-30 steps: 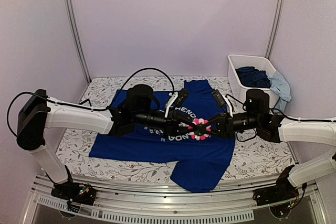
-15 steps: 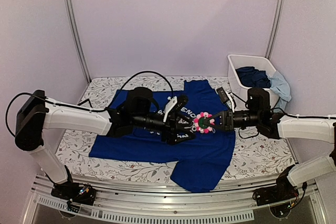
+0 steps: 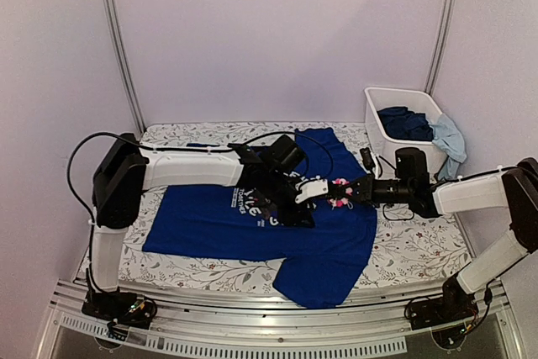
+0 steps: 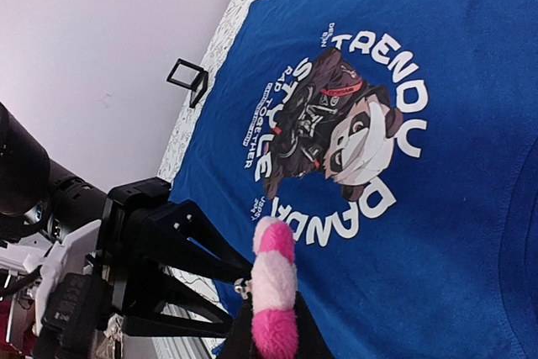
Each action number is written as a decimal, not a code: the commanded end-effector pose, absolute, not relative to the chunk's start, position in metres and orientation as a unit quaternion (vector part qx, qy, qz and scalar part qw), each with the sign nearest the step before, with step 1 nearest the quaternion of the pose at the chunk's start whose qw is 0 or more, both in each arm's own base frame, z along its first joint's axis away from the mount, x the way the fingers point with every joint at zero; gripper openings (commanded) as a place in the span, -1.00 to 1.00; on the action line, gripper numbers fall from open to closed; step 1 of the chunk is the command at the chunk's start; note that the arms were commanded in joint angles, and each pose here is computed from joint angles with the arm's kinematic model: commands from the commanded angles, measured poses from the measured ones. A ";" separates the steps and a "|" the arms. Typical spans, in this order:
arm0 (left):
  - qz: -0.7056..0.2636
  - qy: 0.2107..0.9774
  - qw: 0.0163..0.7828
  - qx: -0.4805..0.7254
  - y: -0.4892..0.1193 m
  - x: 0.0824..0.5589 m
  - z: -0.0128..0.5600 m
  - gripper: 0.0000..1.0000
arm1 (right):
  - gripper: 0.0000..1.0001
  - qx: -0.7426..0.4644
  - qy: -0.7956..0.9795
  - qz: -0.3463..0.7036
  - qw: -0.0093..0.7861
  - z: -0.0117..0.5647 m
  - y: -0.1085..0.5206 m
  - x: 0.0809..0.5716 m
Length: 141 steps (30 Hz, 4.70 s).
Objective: Pin the brooch onto the clothing
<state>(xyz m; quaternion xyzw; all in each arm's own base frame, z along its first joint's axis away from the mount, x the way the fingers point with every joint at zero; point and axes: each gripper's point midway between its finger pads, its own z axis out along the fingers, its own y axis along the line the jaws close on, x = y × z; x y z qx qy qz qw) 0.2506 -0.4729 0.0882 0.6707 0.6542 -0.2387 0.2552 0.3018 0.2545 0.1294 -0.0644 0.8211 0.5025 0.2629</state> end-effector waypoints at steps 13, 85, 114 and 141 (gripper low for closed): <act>-0.154 0.602 0.166 0.766 -0.457 0.263 0.007 -0.07 | -1.00 0.025 0.832 0.471 0.291 0.103 0.233 0.327; -0.189 0.651 0.199 0.707 -0.488 0.257 0.010 -1.00 | -1.00 0.007 0.816 0.552 0.173 0.035 0.263 0.322; -0.221 0.616 0.250 0.713 -0.502 0.255 0.048 -1.00 | -1.00 0.013 0.837 0.534 0.120 0.005 0.275 0.307; -0.182 0.626 0.305 0.694 -0.505 0.278 0.044 -1.00 | -1.00 0.017 0.849 0.527 -0.021 -0.018 0.281 0.260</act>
